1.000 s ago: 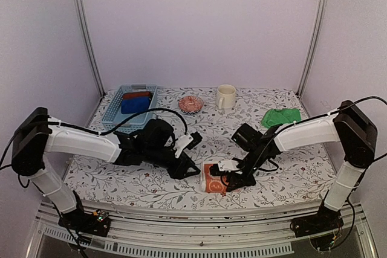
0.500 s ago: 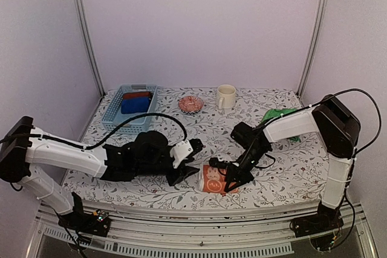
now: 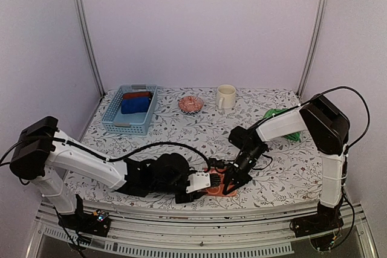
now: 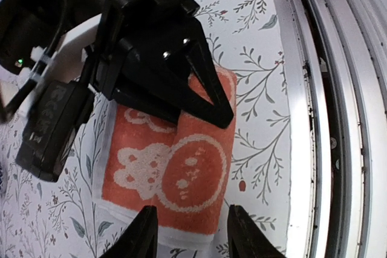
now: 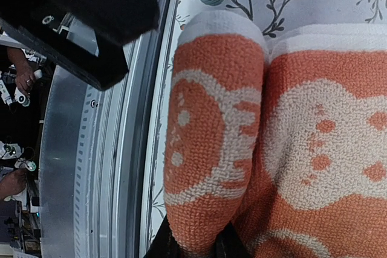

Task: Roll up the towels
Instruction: Roll the towel at the center of the board.

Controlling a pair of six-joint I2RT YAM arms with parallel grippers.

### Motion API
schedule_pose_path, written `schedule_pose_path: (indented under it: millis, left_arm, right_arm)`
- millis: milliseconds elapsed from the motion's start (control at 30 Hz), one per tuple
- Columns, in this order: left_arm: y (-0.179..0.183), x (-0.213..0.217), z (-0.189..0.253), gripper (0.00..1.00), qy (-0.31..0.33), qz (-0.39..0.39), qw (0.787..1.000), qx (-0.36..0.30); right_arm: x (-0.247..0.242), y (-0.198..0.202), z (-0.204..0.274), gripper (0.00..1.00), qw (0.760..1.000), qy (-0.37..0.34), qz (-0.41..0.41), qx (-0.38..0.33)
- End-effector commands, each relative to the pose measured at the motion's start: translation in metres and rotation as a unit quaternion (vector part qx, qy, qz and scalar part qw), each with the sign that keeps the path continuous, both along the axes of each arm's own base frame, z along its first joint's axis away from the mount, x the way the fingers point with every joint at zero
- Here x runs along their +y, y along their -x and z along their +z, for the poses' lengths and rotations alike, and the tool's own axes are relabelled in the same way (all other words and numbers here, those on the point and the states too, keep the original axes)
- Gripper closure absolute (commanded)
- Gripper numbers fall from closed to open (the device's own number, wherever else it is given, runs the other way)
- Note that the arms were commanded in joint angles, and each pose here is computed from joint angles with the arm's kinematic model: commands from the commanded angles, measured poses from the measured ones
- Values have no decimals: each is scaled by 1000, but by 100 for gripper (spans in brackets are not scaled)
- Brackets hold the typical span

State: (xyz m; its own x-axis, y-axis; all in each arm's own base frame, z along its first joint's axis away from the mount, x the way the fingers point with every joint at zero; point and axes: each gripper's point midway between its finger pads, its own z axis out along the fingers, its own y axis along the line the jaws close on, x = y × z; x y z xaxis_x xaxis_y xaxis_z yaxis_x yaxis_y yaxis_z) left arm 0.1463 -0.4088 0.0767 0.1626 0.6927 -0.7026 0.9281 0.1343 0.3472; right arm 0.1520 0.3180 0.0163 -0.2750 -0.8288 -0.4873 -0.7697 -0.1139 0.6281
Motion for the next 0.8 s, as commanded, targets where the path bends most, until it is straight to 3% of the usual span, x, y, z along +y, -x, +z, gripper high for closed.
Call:
schedule_pose_path:
  millis: [0,500,633,767]
  left_arm:
    - [14,-26,-4,59,-12,-58,998,-20]
    - [-15,-36,-57,62,-101,-20,992,-70]
    - [-13,-36,-64,71,-113,-20,992,-59]
    - [-7,-30,-70,82,-126,-19,991,-36]
  right_arm:
    - [-49,22,-63,91,988,150,34,-1]
    - [-45,19,-50,88,990,135,32,-11]
    - [-36,16,-25,82,993,110,28,-12]
    - [-19,6,35,66,998,59,12,-2]
